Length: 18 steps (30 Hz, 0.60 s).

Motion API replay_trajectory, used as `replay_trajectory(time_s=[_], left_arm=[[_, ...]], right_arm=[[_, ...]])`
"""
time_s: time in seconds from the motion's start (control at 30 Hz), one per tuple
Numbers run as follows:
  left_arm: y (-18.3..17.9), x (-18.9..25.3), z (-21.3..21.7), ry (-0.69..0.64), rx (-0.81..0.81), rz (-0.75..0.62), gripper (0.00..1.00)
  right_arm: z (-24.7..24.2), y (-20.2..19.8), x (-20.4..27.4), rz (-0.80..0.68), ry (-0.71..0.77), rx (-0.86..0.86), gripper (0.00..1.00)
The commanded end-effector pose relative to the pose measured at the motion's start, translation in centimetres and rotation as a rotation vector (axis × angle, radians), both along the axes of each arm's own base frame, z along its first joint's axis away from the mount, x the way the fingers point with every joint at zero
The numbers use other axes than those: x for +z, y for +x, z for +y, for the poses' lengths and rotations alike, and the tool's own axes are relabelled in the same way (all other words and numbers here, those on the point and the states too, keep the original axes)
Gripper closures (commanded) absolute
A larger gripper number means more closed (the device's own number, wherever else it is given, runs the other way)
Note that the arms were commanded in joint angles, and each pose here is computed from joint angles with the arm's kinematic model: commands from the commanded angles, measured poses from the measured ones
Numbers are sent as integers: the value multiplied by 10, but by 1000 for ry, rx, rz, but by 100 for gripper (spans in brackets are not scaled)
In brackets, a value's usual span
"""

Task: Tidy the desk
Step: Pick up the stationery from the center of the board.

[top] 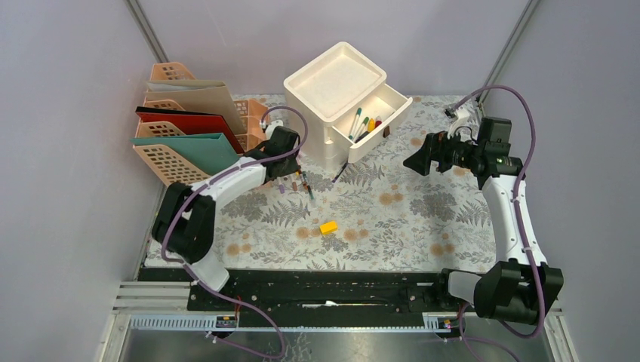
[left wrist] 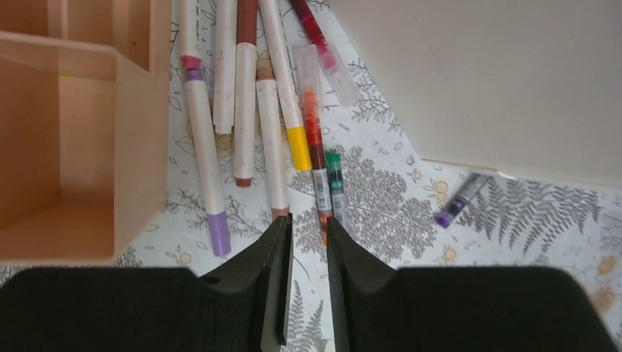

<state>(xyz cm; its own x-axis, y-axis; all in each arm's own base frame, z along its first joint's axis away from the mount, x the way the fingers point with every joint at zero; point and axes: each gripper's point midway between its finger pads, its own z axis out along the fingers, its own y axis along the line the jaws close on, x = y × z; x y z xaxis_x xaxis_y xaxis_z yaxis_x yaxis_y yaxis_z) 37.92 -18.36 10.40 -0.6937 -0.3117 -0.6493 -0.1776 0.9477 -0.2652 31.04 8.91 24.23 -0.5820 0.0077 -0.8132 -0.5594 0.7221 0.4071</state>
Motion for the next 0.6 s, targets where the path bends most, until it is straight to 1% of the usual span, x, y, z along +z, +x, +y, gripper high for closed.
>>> replay_trajectory(time_s=[0.0, 0.33, 0.57], left_arm=[[24, 4, -2, -7, -5, -6, 73], [52, -29, 8, 27, 16, 92, 76], [66, -39, 13, 19, 23, 111, 75]], right_arm=[[-4, 2, 7, -61, -8, -17, 0], [-6, 5, 4, -55, 3, -29, 1], [-6, 6, 3, -48, 14, -30, 1]])
